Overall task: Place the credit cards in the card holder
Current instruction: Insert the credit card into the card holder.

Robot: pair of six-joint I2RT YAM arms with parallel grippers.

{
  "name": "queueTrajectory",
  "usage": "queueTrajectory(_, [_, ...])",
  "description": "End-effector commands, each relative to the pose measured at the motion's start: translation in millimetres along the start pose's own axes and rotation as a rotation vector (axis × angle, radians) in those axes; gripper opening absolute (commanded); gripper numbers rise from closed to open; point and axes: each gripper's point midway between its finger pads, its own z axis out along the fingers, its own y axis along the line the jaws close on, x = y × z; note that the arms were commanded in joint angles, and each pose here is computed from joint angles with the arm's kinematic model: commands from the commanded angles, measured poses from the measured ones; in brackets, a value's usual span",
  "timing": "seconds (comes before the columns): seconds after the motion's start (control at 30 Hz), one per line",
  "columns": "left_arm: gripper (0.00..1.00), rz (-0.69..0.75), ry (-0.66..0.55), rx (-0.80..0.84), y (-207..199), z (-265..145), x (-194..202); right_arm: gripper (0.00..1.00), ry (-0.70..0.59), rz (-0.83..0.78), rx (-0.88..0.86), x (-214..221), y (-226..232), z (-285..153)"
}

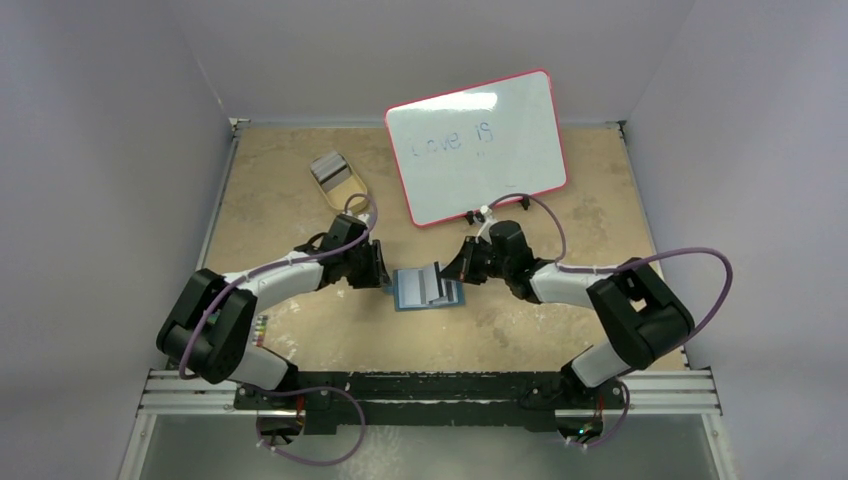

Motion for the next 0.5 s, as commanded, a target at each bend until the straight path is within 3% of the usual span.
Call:
queueTrajectory(0.0, [0.24, 0.023, -0.053, -0.009, -2.5, 1.2, -12.8, 0.00, -0.060, -0.020, -0.016, -13.2, 1.2, 3.2])
queueTrajectory(0.13, [0.01, 0.010, -0.043, 0.001, -2.0, 5.0, -7.1, 0.00, -0.063, -0.011, -0.008, -11.5, -3.0, 4.2])
queueTrajectory(0.47, [0.00, -0.021, -0.052, -0.021, 4.2, 6.4, -2.9, 0.00, -0.084, 0.006, 0.009, -9.0, -10.1, 1.6])
